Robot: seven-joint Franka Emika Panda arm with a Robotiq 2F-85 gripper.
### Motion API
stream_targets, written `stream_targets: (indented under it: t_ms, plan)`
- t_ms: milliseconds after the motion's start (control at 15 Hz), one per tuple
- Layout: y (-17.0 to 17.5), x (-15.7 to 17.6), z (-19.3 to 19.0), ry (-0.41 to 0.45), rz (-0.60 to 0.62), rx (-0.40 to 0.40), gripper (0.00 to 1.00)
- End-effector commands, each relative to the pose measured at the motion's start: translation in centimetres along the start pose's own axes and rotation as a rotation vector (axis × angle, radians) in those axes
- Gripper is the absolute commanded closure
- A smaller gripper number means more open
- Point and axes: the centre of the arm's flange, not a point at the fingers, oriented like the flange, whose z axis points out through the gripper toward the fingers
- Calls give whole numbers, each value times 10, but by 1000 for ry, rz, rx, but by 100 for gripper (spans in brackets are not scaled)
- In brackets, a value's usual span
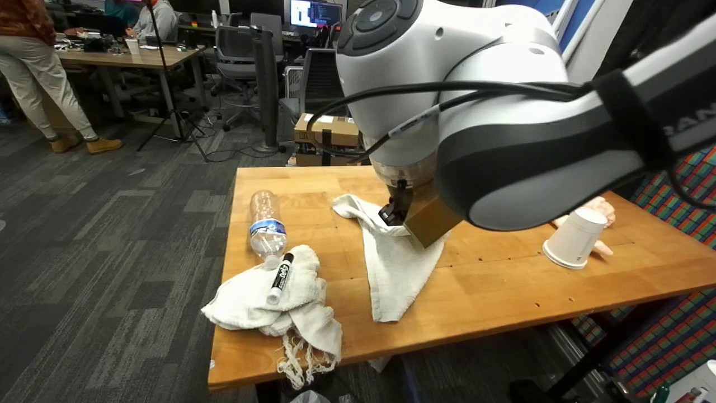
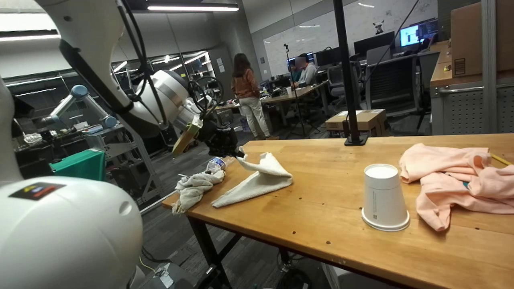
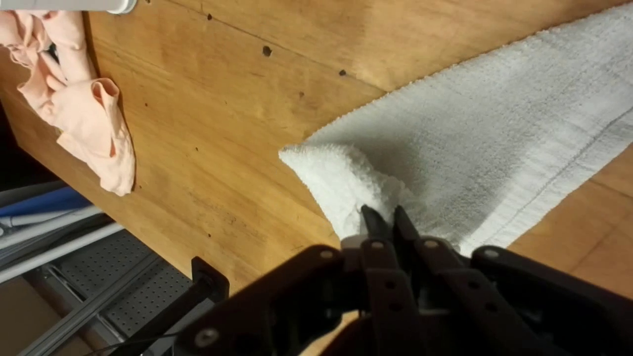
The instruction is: Fold the white towel at the center
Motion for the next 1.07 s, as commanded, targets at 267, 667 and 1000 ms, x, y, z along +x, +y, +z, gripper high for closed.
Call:
stream_targets:
  t_ms: [267, 667, 1000]
  plan:
    - [-5, -50, -41, 42, -20, -39, 98]
    - [-23, -51, -47, 48, -38, -19, 98]
    - [-14, -41, -69, 105, -62, -51, 98]
